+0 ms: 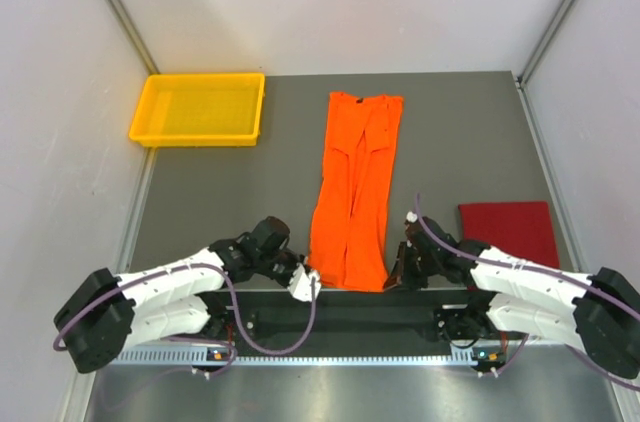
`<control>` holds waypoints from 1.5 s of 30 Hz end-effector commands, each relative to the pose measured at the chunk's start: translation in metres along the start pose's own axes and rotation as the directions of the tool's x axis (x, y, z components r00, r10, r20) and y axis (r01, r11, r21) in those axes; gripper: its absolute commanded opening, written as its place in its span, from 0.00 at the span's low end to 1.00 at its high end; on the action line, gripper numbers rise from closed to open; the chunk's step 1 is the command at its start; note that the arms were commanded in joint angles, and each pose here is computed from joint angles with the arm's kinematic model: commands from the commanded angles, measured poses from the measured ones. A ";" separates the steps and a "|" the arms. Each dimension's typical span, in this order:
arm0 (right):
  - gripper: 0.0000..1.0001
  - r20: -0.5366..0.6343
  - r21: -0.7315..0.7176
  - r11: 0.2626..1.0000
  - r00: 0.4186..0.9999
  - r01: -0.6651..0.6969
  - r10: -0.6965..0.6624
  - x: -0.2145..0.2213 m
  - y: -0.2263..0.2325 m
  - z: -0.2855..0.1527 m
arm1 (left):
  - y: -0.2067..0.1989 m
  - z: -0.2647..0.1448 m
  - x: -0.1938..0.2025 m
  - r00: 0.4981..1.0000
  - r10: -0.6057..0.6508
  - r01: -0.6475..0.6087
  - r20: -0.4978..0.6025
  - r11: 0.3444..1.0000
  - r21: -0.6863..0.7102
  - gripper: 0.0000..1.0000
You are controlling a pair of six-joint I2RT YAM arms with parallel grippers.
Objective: Fold and stack the t-shirts
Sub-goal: Fold the tshirt
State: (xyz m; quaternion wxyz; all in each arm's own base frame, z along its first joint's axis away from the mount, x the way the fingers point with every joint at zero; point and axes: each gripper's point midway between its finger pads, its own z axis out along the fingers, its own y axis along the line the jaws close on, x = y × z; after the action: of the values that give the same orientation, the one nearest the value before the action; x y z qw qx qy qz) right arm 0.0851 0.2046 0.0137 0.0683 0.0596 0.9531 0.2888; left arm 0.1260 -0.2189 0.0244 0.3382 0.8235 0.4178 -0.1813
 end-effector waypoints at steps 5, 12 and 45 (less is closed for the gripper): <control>0.00 0.148 -0.073 0.994 0.987 0.076 -0.064 -0.070 0.041 -0.023 | 0.108 -0.030 -0.026 0.981 -0.180 0.194 0.074 0.913 -0.358 0.00; 0.00 0.271 -0.063 0.988 0.955 0.139 -0.118 -0.162 0.061 -0.038 | 0.180 -0.034 0.001 0.933 -0.342 0.354 0.109 0.829 -0.433 0.00; 0.56 0.521 0.065 0.998 0.852 0.017 -0.048 -0.351 0.014 -0.077 | 0.324 -0.039 0.145 0.694 -0.718 0.486 -0.046 0.516 -0.706 0.73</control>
State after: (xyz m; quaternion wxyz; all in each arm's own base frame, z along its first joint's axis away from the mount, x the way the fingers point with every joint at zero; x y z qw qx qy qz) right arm 0.3840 0.1404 0.0534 0.2139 0.1444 0.9296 0.2631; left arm 0.4481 -0.2646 0.0697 0.4156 0.5348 0.7353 -0.0256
